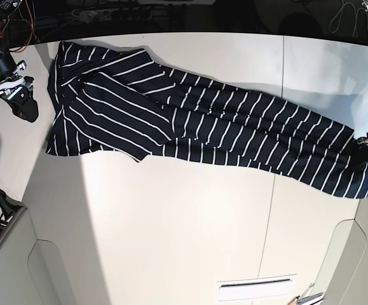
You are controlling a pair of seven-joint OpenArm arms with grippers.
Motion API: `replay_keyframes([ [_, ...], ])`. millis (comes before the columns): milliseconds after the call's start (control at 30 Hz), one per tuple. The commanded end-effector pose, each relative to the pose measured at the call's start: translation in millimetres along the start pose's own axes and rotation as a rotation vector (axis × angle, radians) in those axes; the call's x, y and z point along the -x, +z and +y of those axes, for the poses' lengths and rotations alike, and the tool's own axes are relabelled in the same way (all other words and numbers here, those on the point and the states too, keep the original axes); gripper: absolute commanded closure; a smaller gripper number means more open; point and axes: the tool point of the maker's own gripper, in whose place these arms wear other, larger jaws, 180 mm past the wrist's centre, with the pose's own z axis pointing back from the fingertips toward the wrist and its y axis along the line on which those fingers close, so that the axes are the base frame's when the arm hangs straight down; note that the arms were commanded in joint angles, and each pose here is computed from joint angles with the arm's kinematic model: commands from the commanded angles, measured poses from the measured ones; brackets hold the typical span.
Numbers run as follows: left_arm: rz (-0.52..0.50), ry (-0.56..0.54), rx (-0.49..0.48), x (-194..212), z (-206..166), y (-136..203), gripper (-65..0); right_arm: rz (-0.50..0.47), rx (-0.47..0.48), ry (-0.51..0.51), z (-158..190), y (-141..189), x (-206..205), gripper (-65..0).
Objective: Fold the T-shirt properly
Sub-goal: 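Fold the strip's end with the left gripper toward the right gripper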
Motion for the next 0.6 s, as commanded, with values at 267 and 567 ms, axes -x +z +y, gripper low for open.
replay_keyframes([
  [267,-0.082,-0.165,0.047,-24.2,-47.0,14.1,0.0,-0.044,-0.017,0.026,3.9,2.6,-14.7,-16.4],
  [567,0.017,-0.210,0.206,19.1,-111.6,-11.8,0.0,-0.043,-0.017,0.026,3.8,2.7,-14.5,-16.4],
])
